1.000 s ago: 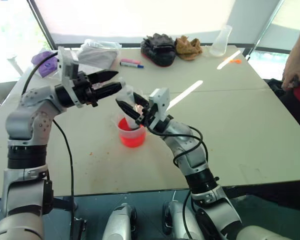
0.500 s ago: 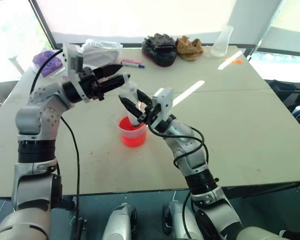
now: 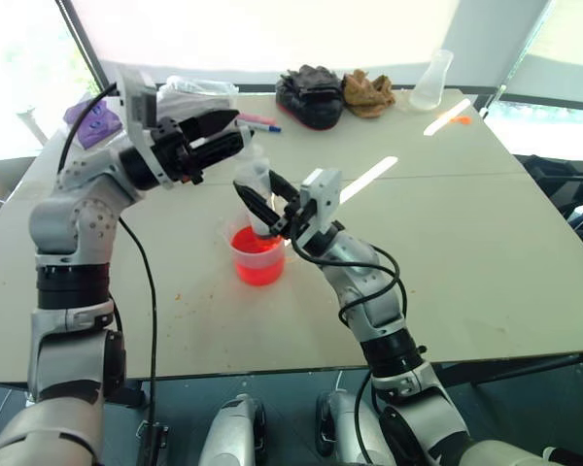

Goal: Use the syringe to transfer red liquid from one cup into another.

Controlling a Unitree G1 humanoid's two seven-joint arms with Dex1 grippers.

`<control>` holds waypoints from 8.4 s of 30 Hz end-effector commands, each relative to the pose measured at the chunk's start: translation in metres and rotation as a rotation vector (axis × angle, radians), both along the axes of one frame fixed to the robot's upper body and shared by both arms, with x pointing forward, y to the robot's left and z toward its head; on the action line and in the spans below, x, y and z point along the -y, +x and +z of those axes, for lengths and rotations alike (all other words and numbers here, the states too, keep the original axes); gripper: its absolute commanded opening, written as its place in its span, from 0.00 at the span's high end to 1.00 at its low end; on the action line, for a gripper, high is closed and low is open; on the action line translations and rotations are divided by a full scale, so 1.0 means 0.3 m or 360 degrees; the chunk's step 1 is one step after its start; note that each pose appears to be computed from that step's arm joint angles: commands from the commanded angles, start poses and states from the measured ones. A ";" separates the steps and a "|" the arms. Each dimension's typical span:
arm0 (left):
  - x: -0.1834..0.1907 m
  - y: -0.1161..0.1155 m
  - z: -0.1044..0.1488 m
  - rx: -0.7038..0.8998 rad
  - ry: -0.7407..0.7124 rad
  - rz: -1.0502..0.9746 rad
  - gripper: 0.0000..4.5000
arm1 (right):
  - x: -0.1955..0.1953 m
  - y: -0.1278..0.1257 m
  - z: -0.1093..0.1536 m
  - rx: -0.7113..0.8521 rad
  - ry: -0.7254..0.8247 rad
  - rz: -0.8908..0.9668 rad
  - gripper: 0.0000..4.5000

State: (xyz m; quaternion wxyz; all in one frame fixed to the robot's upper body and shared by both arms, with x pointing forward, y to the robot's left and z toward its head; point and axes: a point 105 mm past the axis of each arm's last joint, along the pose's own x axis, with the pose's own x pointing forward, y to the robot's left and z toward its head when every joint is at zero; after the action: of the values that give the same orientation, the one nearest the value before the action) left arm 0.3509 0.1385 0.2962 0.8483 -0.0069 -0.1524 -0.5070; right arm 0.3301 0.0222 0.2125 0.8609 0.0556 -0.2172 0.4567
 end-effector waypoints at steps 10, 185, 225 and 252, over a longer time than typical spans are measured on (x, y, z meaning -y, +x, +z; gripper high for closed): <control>-0.035 -0.033 0.116 0.0194 -0.0089 0.0046 0.43 | -0.081 -0.050 -0.024 -0.0009 -0.0071 0.0167 0.68; -0.210 0.169 0.242 0.0246 0.0013 0.0311 0.43 | -0.123 0.275 0.332 0.0169 0.0107 -0.0130 0.68; -0.123 0.217 0.099 0.0183 0.0375 0.0248 0.43 | -0.142 0.259 0.330 0.0220 0.0086 -0.0122 0.68; -0.312 -0.264 -0.185 -0.0206 0.0261 0.0896 0.43 | 0.574 0.237 0.069 -0.1041 -0.0743 -0.0482 0.68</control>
State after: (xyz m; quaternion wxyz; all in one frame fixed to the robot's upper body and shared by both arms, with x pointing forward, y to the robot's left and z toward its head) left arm 0.2784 0.2317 0.2290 0.9570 0.0550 -0.0252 -0.2838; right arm 0.4155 -0.1540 0.2205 0.9395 -0.0488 0.1484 0.3050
